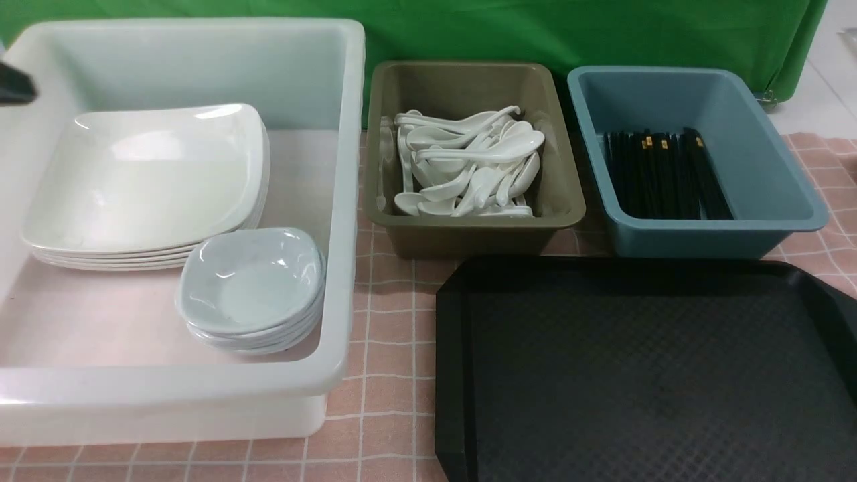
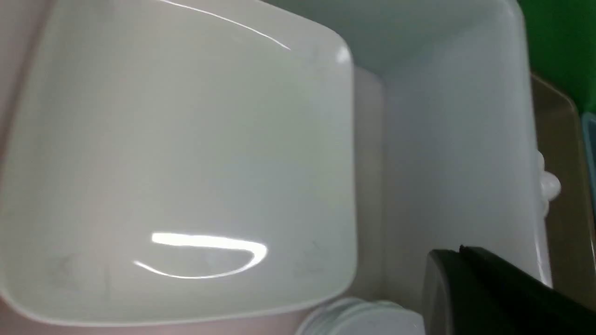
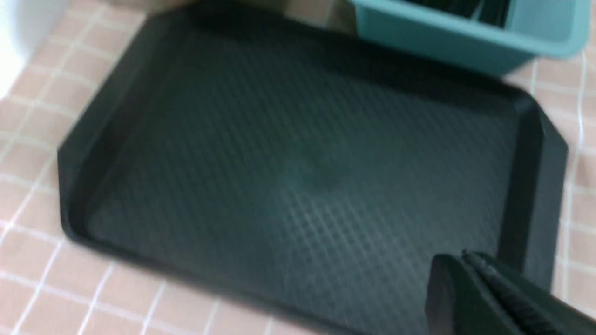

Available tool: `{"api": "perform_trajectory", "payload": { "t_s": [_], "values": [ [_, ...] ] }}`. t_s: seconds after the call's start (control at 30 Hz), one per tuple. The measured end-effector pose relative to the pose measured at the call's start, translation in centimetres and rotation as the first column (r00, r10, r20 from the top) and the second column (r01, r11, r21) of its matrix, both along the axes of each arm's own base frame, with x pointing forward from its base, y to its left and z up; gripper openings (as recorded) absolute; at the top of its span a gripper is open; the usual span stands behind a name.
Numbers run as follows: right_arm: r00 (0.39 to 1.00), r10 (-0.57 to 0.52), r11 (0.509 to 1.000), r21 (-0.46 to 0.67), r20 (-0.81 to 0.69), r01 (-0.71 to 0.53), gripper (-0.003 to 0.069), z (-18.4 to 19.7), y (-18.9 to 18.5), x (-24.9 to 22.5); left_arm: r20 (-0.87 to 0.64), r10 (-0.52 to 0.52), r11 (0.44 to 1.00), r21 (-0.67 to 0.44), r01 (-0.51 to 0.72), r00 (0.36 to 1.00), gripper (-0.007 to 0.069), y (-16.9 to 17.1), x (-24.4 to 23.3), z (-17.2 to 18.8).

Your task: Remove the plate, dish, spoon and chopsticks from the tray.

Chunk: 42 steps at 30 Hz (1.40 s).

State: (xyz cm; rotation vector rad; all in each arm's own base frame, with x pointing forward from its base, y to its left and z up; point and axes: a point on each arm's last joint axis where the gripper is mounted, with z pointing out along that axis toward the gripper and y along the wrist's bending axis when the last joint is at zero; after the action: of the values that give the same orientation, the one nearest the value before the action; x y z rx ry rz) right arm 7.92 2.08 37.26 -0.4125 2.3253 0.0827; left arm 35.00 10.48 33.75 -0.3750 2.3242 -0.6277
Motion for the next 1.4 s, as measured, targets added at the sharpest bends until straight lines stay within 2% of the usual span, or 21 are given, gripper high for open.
{"api": "perform_trajectory", "payload": {
  "t_s": [0.1,0.23,0.33,0.37,0.6,0.77,1.4],
  "values": [
    [0.999,-0.016,1.000,0.020,0.040,0.015,0.0030,0.3,-0.7,-2.8,-0.011,-0.141,0.988,0.068,0.142,0.990,-0.0008,-4.4,0.1,0.8],
    [0.989,-0.033,0.998,0.065,0.145,0.023,0.0030,-0.7,-1.5,-6.0,-0.054,-0.258,0.951,0.159,0.264,0.965,-0.0011,-7.9,-0.7,1.6],
    [0.973,-0.043,0.995,0.095,0.227,0.022,0.0030,-1.8,-1.8,-7.1,-0.054,-0.289,0.936,0.194,0.294,0.956,-0.0011,-9.2,-1.3,2.2],
    [0.955,-0.049,0.993,0.114,0.292,0.016,0.0030,-3.3,-1.8,-7.3,-0.043,-0.307,0.927,0.212,0.309,0.951,-0.0011,-10.1,-1.8,2.9],
    [0.840,-0.085,0.978,0.204,0.537,-0.032,0.0030,-8.2,-1.2,-5.1,-0.009,-0.303,0.929,0.221,0.297,0.953,-0.0011,-10.6,-3.1,4.4],
    [0.782,-0.108,0.972,0.231,0.614,-0.048,0.0030,-9.6,-0.9,-3.8,-0.044,-0.307,0.930,0.200,0.309,0.951,-0.0011,-10.7,-3.5,4.4],
    [0.788,-0.107,0.972,0.230,0.606,-0.045,0.0070,-10.0,-0.9,-3.7,-0.039,-0.299,0.932,0.200,0.301,0.953,-0.0002,-10.7,-3.4,4.4]
  ]
}}
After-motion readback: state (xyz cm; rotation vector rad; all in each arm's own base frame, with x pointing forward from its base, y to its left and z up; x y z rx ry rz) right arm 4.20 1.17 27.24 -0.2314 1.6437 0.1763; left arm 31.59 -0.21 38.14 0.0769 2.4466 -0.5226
